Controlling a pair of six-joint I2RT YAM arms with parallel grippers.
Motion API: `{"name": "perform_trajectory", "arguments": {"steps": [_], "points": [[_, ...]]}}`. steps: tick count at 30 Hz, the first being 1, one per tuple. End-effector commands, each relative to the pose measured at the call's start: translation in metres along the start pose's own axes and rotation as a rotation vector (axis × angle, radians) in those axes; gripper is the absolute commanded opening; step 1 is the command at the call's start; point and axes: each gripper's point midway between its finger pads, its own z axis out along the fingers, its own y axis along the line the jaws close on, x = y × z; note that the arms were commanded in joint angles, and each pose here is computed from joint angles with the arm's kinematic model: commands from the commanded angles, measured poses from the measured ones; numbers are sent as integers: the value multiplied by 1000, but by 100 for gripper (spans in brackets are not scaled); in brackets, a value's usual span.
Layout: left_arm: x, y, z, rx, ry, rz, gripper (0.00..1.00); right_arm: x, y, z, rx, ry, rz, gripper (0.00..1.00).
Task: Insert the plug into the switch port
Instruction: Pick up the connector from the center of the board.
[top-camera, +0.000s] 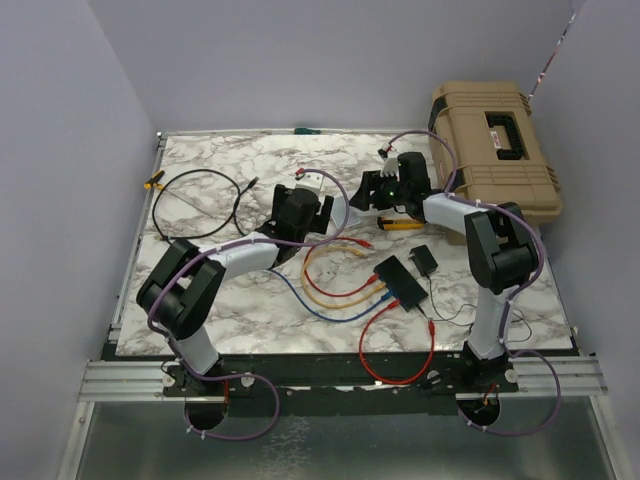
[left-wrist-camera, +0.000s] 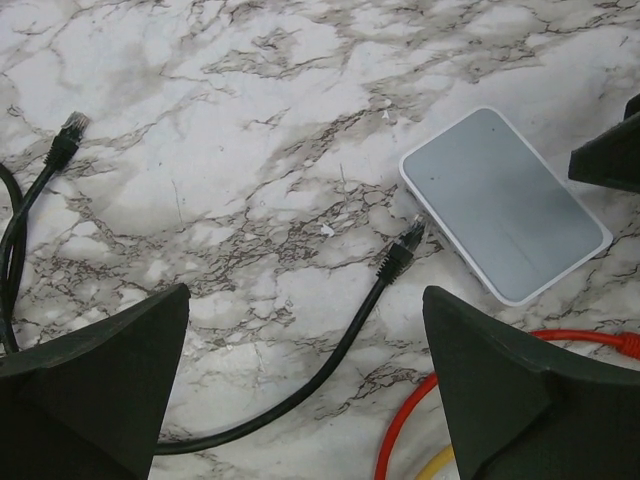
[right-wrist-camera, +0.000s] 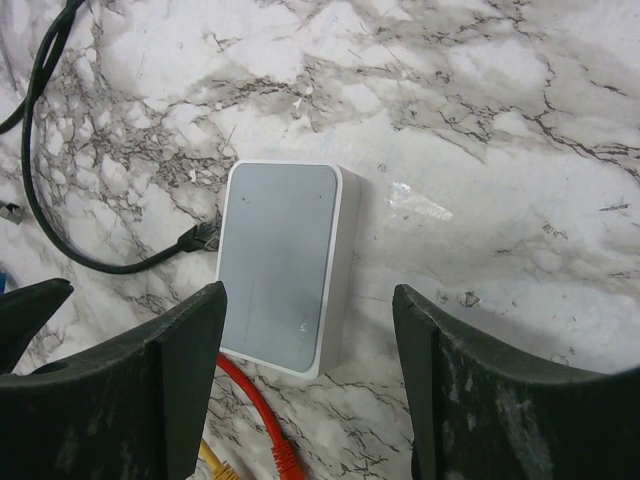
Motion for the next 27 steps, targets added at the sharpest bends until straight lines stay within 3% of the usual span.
{"name": "perform_trajectory", "arguments": {"steps": [1,6,16,27], "points": [[3,-1,2,-7,28,21,98,-22,2,-11,14,-70,-32,72],[13,-11,8,-50,76,151,92,-21,-1,-10,21,-70,-21,72],[22,-35,27,-98,153,345,54,-22,-10,-12,43,-70,16,72],[46,-46,49,-84,213,394,45,-21,-17,-12,48,-69,45,72]]}}
